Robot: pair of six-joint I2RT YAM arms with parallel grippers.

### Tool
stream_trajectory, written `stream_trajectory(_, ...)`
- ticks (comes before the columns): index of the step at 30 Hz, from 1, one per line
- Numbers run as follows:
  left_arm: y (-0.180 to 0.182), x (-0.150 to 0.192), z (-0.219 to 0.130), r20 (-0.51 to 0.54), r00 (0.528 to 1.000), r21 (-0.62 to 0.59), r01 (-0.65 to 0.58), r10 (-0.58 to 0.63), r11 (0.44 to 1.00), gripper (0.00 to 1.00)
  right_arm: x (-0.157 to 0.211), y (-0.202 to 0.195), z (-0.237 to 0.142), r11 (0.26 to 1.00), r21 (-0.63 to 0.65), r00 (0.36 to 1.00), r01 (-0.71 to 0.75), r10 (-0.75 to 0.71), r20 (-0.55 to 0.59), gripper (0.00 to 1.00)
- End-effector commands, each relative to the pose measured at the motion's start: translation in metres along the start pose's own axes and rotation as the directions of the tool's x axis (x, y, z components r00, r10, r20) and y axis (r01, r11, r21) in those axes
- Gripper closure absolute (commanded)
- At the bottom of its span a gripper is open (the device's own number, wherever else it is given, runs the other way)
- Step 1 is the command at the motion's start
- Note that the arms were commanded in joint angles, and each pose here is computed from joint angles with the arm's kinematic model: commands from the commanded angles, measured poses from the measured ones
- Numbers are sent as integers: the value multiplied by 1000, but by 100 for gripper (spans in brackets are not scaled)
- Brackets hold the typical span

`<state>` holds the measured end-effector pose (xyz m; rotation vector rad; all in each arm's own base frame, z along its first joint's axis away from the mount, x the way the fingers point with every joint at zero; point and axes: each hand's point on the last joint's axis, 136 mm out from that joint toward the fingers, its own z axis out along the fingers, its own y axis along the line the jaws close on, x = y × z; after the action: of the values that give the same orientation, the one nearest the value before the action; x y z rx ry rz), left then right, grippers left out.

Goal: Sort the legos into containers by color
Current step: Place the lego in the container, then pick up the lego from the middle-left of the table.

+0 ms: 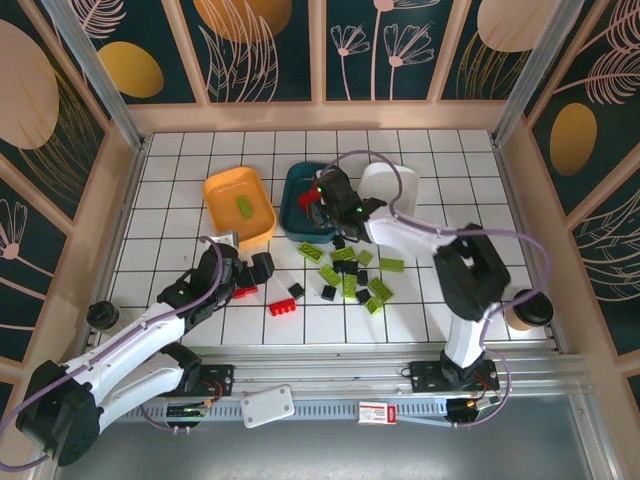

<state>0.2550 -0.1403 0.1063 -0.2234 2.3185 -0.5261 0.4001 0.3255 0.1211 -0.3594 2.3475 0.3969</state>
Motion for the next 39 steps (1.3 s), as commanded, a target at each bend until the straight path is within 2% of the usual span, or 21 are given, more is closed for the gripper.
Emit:
stream_trajectory(1,-11,0,-3,-23,1000,45,-7,8,999,2,-9,-6,27,999,17,999,38,-38,-23,70)
stream_trajectory(2,-13,1,-2,-33,999,52,-8,10,999,3,-11,-6,34,999,19,999,42,-41,-28,65)
stream_trajectory(4,-17,3,-1,-52,999,68,-12,16,998,5,-15,-6,43,999,23,999,44,-43,-29,44)
stream_trajectory(5,-19,4,-1,-61,998,77,-14,19,997,7,-17,-5,43,999,21,999,45,-45,-25,38)
stream_trajectory(8,-27,11,-1,-91,995,92,-41,50,995,10,-26,2,29,999,-13,999,32,-32,13,30)
stream_trajectory(13,-43,42,1,-157,974,72,-153,163,986,10,-18,0,-10,998,-61,998,-6,10,64,29)
stream_trajectory(19,-46,82,8,-237,939,70,-240,250,968,11,16,-11,-51,994,-92,995,-55,62,77,28)
stream_trajectory(26,-53,104,16,-280,905,66,-314,319,947,13,39,-25,-93,989,-96,986,-109,120,115,28)
stream_trajectory(30,-42,120,18,-320,884,29,-351,342,936,17,43,-34,-111,989,-80,981,-124,134,143,28)
stream_trajectory(39,-37,142,24,-366,852,-3,-403,374,915,45,49,-45,-128,987,-65,972,-149,159,175,27)
